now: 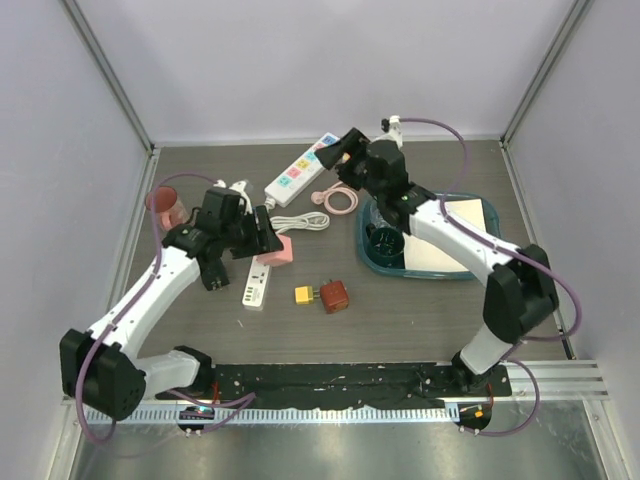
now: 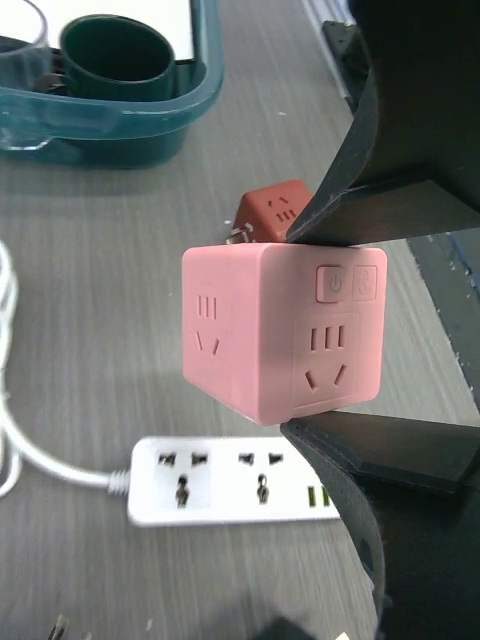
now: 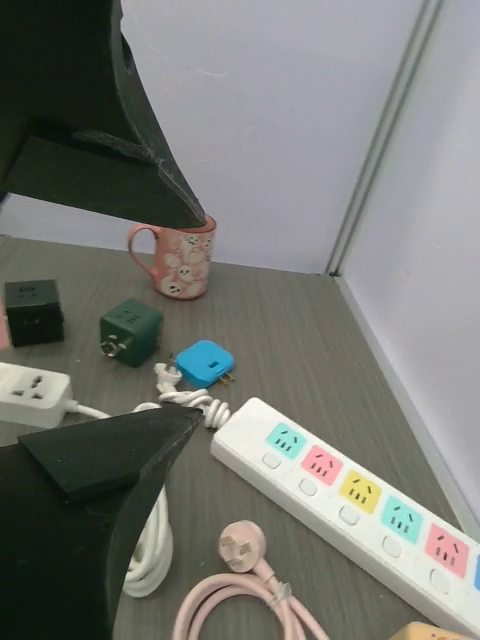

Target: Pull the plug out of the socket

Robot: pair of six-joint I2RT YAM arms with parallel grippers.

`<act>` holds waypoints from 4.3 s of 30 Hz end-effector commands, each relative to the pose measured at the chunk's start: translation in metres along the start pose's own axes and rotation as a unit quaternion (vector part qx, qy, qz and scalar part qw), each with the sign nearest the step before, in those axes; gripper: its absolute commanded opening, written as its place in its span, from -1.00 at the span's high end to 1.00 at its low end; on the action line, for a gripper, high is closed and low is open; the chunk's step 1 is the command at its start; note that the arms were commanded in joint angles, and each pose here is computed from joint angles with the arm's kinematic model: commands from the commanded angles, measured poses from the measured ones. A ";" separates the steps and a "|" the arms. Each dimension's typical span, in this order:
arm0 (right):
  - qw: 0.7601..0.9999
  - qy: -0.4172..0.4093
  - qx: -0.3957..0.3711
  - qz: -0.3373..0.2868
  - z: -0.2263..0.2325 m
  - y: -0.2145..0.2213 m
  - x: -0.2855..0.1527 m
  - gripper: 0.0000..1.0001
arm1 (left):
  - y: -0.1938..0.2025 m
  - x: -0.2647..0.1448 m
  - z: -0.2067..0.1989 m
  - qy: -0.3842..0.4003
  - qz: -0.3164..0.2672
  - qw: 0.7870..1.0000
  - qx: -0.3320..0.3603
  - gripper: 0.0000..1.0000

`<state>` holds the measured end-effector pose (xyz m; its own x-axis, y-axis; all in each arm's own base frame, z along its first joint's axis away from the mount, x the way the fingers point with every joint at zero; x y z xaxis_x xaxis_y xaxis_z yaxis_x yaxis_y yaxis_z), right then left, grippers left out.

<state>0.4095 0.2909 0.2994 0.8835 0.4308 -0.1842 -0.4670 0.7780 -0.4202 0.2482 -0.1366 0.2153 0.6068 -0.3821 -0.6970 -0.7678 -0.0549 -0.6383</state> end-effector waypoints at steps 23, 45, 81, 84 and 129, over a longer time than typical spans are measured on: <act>0.978 0.047 -0.178 -0.102 -0.012 -0.059 -0.121 -0.59 | 0.021 0.114 -0.033 0.037 0.117 0.992 0.002 -0.35; 0.955 0.189 -0.196 -0.114 -0.080 -0.093 -0.036 -0.54 | -0.050 0.008 -0.003 -0.137 -0.003 0.982 0.132 -1.00; 0.921 0.323 -0.201 -0.081 -0.189 -0.097 0.096 -0.13 | -0.033 -0.008 -0.024 -0.031 -0.023 0.991 0.127 -0.99; 0.924 0.321 -0.195 -0.078 -0.197 -0.094 0.099 -0.13 | -0.033 -0.007 -0.023 -0.035 -0.022 0.991 0.128 -0.99; 0.984 0.104 -0.140 -0.049 -0.101 -0.119 0.110 0.98 | -0.109 0.040 -0.031 0.025 -0.021 0.999 0.017 -1.00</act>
<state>0.5647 0.1929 0.1406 0.8449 0.1385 -0.5167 -0.4917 0.5816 -0.6481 0.3379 -0.1721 0.2477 0.5948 -0.3730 -0.7121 -0.7609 0.0247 -0.6484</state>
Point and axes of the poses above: each gripper's point midway between its finger pads, its own x axis out along the fingers, its own z axis along the line the jaws close on, y = z × x, the point moved 5 cm from there along -x, back along the fingers, and after that the axes turned 11 degrees about x, right-handed, at the moved point
